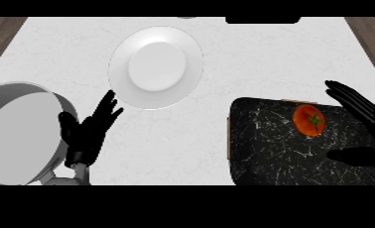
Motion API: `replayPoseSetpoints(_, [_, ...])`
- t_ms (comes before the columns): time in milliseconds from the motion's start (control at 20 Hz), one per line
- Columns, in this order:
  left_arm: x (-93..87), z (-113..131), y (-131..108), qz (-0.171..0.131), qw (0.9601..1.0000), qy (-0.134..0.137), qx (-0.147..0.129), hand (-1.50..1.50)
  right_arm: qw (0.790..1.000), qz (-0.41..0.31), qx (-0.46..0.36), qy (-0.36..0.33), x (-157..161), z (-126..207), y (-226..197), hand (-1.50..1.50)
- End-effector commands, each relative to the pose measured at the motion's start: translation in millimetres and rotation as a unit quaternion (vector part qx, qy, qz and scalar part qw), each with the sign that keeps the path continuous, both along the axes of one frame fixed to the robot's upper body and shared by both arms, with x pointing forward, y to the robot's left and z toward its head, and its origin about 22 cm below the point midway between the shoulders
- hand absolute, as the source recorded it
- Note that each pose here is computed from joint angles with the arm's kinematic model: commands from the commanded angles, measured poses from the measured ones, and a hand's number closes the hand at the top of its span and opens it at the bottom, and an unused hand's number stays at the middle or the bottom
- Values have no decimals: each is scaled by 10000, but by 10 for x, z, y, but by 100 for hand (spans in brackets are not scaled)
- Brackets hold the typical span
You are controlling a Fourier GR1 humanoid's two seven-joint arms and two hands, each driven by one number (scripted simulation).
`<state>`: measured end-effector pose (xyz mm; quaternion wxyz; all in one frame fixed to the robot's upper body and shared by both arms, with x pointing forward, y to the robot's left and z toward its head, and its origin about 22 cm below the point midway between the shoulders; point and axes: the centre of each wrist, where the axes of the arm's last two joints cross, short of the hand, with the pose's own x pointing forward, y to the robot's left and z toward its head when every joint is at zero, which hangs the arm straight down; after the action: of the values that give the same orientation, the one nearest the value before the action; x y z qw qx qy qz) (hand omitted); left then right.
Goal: Pick the tomato from the tray and place it in the plate
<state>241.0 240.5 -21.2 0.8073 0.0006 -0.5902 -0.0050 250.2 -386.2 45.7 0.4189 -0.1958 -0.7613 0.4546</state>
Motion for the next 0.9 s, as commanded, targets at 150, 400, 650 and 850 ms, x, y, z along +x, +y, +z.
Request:
replayPoseSetpoints(150, [-9,-191,-121,36,9994,353,-39,0,9997,107,-188,65,80,-243,331,-150])
replayPoseSetpoints(400, [-86,-75,27,-53,9992,395,-32,0,9963,242,-823,98,114,-305,386,150])
replayPoseSetpoints(650, [-38,-77,86,37,9991,423,13,0,9955,289,-861,-264,36,-290,283,150])
replayPoseSetpoints(850, [-36,-26,-137,-72,9992,391,-40,0,9951,175,-861,-448,210,-272,354,150])
